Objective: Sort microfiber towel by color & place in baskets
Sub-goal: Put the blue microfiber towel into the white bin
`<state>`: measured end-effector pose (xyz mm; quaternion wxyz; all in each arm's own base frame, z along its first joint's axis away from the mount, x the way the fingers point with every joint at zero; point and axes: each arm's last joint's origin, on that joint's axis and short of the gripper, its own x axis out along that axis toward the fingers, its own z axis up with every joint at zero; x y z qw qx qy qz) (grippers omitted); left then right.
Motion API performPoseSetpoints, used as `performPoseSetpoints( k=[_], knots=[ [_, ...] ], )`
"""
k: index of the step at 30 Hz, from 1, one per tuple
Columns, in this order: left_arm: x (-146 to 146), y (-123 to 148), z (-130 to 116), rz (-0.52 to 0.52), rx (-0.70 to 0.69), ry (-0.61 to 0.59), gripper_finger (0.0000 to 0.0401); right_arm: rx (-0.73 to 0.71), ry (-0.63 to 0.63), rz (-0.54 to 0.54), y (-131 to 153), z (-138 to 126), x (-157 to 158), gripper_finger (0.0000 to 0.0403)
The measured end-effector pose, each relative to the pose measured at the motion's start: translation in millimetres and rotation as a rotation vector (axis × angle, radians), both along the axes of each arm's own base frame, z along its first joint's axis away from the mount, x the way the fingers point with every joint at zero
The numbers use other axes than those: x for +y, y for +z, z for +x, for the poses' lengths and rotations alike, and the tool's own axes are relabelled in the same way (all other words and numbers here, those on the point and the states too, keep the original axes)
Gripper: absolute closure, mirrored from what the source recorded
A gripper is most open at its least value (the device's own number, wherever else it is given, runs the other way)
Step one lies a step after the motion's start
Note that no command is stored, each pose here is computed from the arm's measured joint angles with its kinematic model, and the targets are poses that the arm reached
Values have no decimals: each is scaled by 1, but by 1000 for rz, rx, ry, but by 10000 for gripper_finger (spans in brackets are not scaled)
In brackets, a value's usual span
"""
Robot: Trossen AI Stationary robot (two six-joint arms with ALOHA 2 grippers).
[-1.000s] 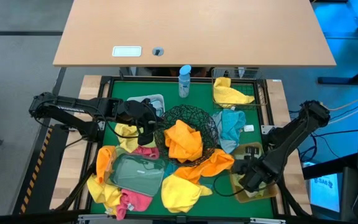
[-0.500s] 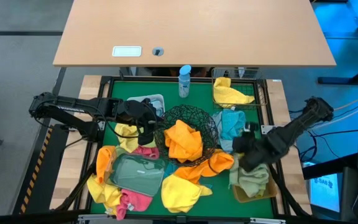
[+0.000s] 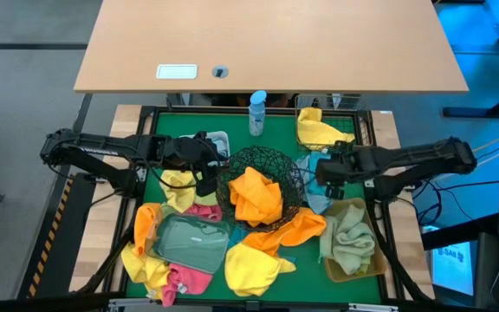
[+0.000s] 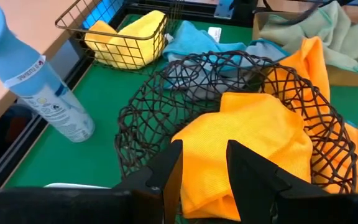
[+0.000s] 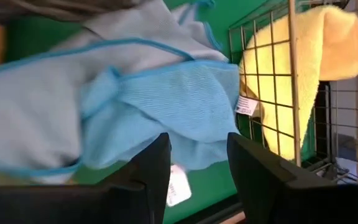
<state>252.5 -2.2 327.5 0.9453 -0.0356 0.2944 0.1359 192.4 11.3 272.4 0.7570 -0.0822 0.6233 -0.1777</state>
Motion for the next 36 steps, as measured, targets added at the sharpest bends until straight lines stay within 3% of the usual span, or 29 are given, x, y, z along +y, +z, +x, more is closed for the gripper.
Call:
performPoseSetpoints(
  k=[6, 15, 36],
  knots=[
    [0, 0, 0, 0, 0, 0, 283, 34, 30, 92, -39, 1, -20, 244],
    [0, 0, 0, 0, 0, 0, 283, 90, 70, 87, -79, -8, -33, 244],
    [0, 0, 0, -1, 0, -1, 283, 90, 123, 77, -81, -2, -33, 244]
  ],
)
